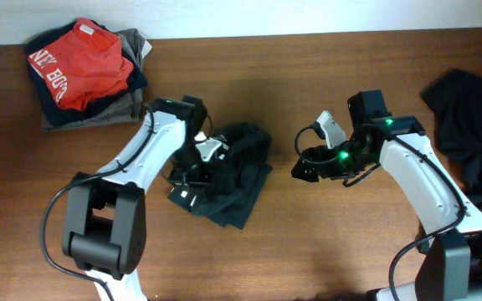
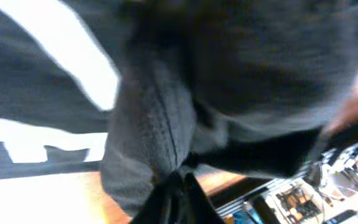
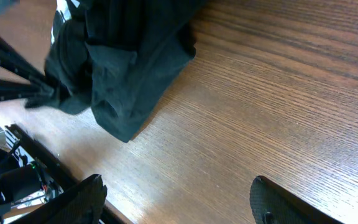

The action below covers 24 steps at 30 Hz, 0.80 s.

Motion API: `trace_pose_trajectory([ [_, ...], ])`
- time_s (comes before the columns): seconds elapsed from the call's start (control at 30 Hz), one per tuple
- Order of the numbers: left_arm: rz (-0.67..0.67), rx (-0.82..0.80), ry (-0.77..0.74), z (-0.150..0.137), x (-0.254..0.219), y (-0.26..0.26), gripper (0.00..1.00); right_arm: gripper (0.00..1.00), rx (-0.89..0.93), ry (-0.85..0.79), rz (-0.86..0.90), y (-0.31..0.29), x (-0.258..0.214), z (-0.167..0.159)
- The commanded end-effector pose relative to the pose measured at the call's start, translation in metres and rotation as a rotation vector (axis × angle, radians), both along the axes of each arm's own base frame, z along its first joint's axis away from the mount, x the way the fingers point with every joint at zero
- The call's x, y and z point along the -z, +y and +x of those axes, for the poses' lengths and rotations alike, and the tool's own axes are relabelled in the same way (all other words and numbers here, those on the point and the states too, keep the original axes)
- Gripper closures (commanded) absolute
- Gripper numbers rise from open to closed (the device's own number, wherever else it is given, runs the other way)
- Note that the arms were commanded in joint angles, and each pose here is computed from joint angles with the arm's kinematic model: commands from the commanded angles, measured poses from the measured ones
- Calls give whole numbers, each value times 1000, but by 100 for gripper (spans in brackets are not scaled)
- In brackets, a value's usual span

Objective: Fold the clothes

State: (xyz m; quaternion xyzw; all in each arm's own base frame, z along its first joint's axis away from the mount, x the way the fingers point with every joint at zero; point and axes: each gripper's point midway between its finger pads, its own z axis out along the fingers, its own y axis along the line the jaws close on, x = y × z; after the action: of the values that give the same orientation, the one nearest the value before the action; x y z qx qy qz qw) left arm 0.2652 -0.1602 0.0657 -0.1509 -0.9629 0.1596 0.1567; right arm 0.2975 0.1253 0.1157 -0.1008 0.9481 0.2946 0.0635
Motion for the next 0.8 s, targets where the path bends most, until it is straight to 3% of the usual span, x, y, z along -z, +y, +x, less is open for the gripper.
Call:
trace_pose_trajectory([
  [0.0, -90, 34, 33, -14, -8, -24, 98, 21, 9, 6, -5, -2, 2, 0],
  [0.33, -182, 156, 96, -55, -19, -76, 97, 21, 26, -6, -4, -2, 1, 5],
  [0.77, -61, 53, -1, -31, -38, -36, 86, 21, 108, -17, 12, -1, -2, 20],
])
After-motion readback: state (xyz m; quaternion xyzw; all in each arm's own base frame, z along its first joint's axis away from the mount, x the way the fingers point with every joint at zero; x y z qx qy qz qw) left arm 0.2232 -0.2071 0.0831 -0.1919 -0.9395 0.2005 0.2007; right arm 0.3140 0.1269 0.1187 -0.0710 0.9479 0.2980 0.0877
